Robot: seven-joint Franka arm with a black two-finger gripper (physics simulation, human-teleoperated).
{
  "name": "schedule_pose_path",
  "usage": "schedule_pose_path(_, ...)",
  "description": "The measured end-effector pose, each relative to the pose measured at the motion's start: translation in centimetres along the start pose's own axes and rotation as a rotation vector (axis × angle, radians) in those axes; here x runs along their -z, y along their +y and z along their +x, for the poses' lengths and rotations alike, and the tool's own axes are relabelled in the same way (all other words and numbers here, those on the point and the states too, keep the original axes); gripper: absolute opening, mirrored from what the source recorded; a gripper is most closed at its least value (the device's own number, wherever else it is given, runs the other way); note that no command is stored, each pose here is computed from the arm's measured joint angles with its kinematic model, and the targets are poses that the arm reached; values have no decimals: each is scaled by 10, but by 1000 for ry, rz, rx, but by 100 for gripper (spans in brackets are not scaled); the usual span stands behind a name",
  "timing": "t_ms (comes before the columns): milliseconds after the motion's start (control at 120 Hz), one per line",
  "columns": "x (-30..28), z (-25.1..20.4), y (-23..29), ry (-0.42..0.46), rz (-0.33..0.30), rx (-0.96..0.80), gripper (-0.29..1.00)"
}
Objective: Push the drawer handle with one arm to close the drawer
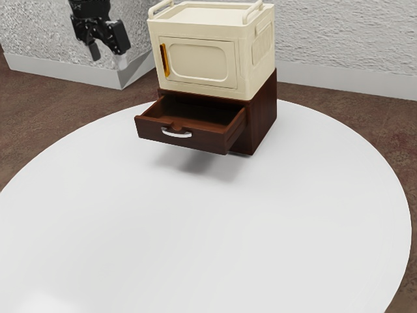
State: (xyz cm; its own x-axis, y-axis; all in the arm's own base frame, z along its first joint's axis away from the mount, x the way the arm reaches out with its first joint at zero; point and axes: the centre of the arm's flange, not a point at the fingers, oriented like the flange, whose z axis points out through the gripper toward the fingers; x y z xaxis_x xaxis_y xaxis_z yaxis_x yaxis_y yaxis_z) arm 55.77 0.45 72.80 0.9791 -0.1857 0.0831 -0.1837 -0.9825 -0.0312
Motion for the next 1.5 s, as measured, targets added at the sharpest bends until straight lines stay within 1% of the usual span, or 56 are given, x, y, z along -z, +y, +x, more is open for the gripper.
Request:
schedule_pose_path(217, -16, 2, -6, -31, -11, 8, 70)
schedule_pose_path(258, -21, -11, -3, -53, -18, 7, 70)
schedule_pose_path(392, -70, -81, 2, -135, -47, 29, 70)
schedule_pose_path(417, -83, -91, 1, -155, -52, 43, 67)
schedule_pose_path(483, -120, -113, -7, -185, -60, 90, 50)
schedule_pose_path(550, -151, -119, -11, -186, -53, 125, 31)
schedule_pose_path(608, -174, -112, -15, -175, -34, 146, 20)
schedule_pose_path(675, -195, -101, -19, -161, -8, 165, 11)
schedule_pose_path(750, -220, -86, -24, -150, 10, 186, 4)
schedule_pose_path(842, -241, -74, -36, -128, 25, 222, -1)
schedule_pose_path(950, -261, -58, -52, -104, 40, 262, -5)
schedule_pose_path(1167, -270, -16, -69, -30, 66, 290, -7)
schedule_pose_path(1383, -292, 32, -63, 0, 46, 278, -8)
schedule_pose_path(1500, -302, 49, -64, 7, 28, 276, -8)
